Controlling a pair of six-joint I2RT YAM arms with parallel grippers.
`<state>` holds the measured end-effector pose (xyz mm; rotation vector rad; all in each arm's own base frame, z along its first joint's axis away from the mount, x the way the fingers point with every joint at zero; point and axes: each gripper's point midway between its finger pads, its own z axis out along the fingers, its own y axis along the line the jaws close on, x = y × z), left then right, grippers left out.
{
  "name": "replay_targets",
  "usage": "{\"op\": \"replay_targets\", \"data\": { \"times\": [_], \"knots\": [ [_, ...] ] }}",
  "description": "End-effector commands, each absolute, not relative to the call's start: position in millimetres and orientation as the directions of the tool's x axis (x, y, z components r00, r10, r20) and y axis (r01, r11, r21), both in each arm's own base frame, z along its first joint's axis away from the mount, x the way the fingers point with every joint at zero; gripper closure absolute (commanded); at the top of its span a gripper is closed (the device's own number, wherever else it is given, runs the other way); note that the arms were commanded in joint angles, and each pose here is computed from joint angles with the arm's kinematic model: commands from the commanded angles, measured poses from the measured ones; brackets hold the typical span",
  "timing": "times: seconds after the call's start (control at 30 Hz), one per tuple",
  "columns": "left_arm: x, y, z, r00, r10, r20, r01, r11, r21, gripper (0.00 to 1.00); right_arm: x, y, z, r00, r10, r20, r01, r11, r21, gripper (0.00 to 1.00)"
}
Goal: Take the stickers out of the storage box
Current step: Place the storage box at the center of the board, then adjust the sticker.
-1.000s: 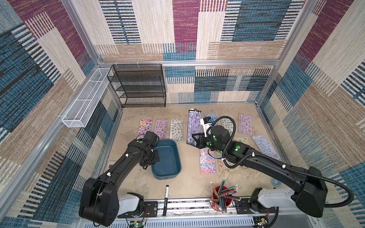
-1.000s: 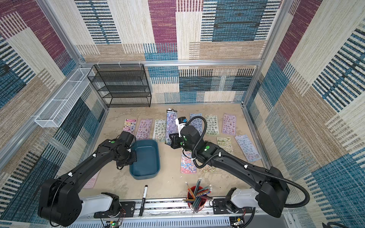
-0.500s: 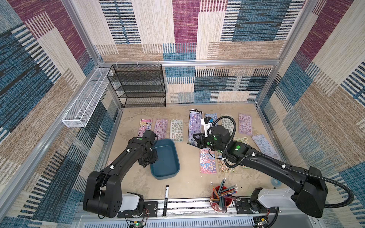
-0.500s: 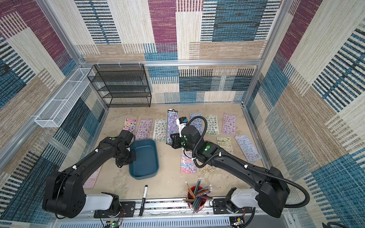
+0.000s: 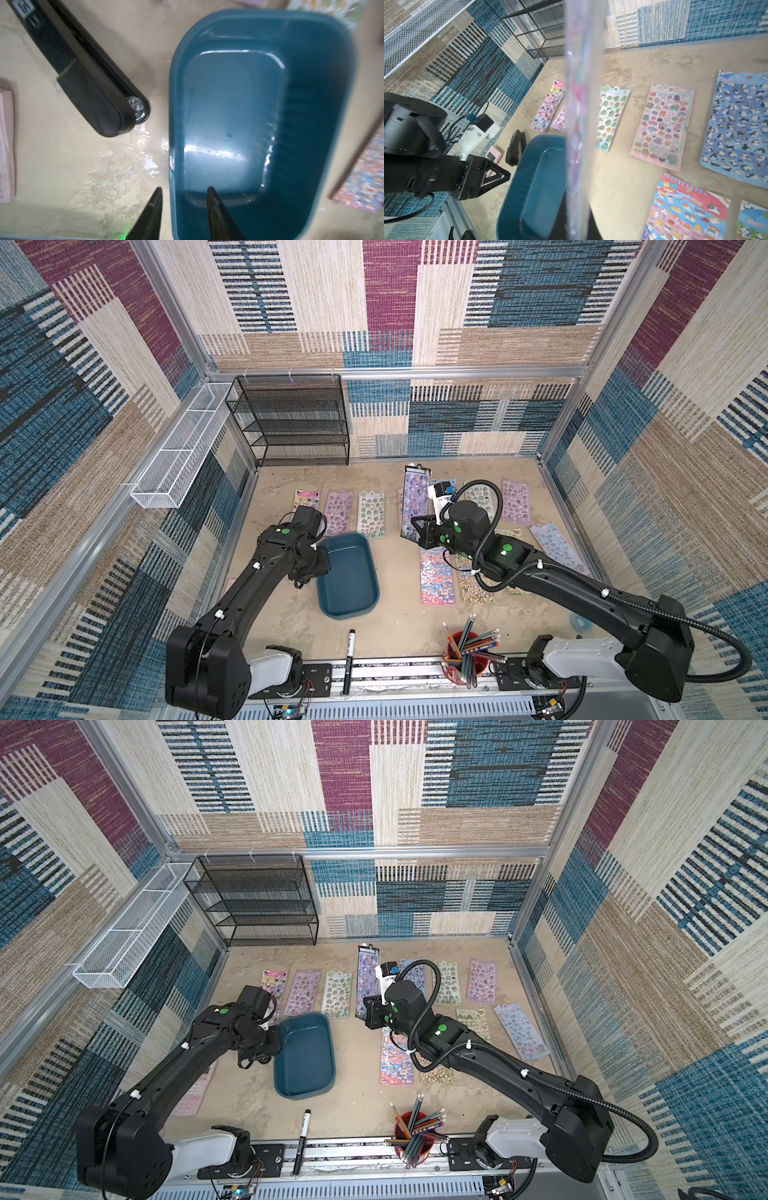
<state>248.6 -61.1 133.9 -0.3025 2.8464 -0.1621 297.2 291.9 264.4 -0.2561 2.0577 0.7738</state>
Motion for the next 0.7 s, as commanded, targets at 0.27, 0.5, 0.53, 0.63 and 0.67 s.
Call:
{"op": "replay_targets", "data": {
  "times": [0.27,0.5,0.53,0.63,0.67],
  "knots": [
    [277,-107,276,-0.723,-0.179,-0.667,0.157,0.898,-0.412,0.43,289,308,296,-0.519,-0.061,-0.852,-0.618,0.716,0.326,1.00],
    [286,-140,325,-0.610,-0.301,-0.733,0.327,0.747,-0.579,0.30,254,341,315,-0.513,-0.100,-0.853,-0.773,0.485,0.409,1.00],
    [287,-143,330,-0.605,-0.307,-0.734,0.343,0.733,-0.588,0.29,250,344,317,-0.517,-0.102,-0.850,-0.785,0.453,0.423,1.00],
    [289,-153,343,-0.602,-0.313,-0.735,0.392,0.685,-0.613,0.25,240,353,321,-0.521,-0.110,-0.847,-0.809,0.380,0.448,1.00],
    [290,-155,346,-0.602,-0.317,-0.733,0.402,0.673,-0.621,0.25,239,355,321,-0.524,-0.111,-0.844,-0.812,0.364,0.456,1.00]
  ]
}}
